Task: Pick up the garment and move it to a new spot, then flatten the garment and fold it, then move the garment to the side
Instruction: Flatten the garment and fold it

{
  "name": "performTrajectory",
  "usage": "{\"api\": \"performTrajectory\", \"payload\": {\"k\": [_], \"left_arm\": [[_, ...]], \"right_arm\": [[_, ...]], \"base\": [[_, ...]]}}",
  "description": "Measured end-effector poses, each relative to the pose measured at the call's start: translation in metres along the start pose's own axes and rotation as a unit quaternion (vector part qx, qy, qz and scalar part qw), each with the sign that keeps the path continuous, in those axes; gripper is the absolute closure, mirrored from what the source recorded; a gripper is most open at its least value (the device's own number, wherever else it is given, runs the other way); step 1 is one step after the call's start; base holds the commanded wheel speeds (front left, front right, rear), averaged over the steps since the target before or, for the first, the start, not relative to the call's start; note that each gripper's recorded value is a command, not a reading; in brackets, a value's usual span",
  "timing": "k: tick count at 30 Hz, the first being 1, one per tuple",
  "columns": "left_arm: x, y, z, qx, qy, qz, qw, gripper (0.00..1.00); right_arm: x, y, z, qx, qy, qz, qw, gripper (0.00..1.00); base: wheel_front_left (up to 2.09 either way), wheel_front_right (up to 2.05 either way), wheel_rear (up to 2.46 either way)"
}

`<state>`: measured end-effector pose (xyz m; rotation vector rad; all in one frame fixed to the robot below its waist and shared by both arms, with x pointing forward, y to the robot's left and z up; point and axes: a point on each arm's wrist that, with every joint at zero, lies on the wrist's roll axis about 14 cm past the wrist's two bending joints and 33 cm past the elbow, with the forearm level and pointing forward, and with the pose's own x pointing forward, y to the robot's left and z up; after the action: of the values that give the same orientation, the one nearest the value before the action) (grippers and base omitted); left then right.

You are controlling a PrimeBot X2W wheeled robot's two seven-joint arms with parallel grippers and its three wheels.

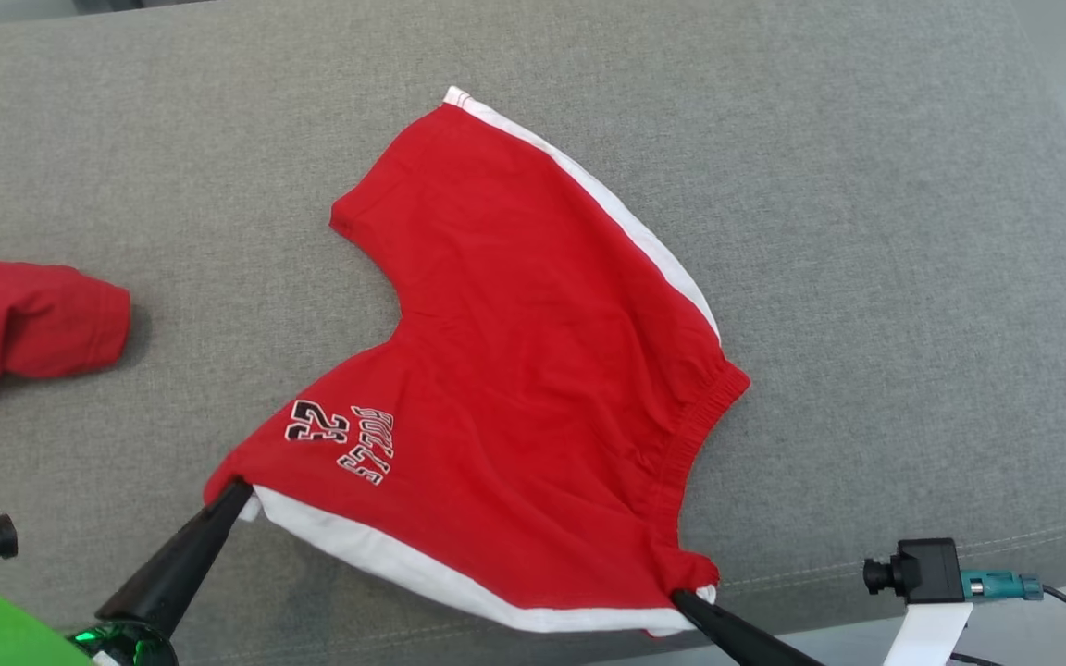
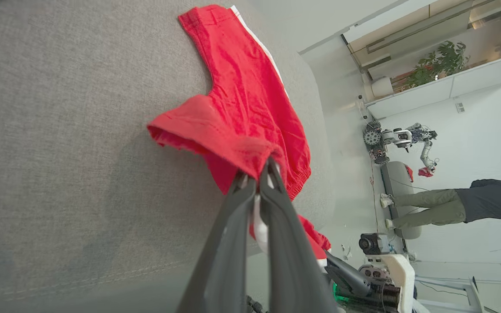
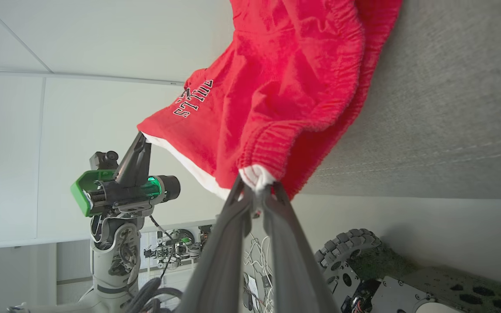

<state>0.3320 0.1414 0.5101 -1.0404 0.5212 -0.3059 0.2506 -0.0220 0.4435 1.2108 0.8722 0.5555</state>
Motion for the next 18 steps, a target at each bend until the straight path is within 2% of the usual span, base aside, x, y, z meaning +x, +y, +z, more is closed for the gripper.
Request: {"api": "performTrajectory", "payload": {"k": [9,18], "left_arm": [[0.03,-0.015,0.003,0.079,0.082,-0.03,0.993,1.0],[0.083,-0.038,0.015,0.134,0.135,-0.087,0.978,1.0]], "right_arm": [[0.012,0.013,0.03,0.005,-0.049,0.027,0.998,1.0],[0.011,-0.006,0.065,0.029,-0.109,0.001,0.994,1.0]], "base": [[0.0,0.0,0.0],[0.0,0.0,0.0]]}}
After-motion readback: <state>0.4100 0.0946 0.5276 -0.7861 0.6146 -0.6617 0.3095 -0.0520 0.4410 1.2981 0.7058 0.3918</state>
